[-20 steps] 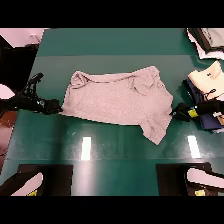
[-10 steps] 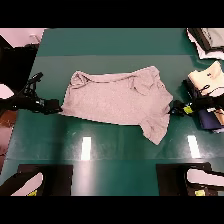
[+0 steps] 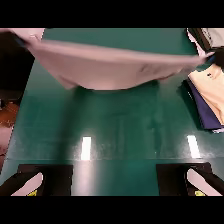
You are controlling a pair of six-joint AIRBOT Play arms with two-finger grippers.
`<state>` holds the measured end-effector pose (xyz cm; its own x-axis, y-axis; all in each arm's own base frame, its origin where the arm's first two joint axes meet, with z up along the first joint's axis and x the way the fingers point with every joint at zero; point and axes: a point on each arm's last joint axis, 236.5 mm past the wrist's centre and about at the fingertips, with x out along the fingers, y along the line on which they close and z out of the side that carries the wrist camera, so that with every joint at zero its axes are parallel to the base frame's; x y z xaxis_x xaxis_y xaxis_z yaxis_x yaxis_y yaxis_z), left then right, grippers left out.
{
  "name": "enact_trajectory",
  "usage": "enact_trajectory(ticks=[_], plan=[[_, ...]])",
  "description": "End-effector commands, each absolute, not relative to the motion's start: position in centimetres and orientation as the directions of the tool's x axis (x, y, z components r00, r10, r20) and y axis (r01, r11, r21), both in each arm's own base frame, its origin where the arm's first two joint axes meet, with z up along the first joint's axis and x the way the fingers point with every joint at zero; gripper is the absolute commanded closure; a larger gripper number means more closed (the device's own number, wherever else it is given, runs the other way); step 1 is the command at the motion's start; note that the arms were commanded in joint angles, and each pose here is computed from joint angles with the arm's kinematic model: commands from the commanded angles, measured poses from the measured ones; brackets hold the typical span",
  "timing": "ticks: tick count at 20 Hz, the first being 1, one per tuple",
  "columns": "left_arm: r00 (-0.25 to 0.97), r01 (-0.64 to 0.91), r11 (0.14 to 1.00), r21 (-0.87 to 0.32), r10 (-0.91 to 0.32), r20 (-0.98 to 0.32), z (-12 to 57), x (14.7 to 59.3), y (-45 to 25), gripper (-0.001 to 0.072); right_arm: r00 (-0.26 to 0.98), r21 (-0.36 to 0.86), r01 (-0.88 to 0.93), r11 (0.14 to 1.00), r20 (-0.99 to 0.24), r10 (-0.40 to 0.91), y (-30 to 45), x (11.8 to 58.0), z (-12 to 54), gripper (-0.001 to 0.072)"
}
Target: Fold the shirts.
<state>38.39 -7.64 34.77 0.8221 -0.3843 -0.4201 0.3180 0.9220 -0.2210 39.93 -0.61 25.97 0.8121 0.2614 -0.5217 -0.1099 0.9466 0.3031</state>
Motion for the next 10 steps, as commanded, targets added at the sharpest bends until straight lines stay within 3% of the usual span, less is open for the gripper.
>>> enact_trajectory(ticks=[1,5,10], plan=[[0.921,0.367,0.928,-0.055,-0.371,-0.114,49.2,32.5,-8.0,0.0685,0.965,0.157,-0.178,0.971,-0.167,0.204,1.1,34.3,42.3,0.0701],[0.92,0.364,0.93,0.04,-0.366,0.141,57.2,23.4,-8.5,0.0686,0.992,-0.001,-0.108,0.994,0.058,0.108,2.0,25.3,51.4,0.0701],[0.88,0.348,0.931,0.106,-0.364,0.306,60.7,14.1,-9.1,0.0686,0.995,-0.047,0.071,0.996,0.066,-0.068,0.0,18.7,53.7,0.0702]])
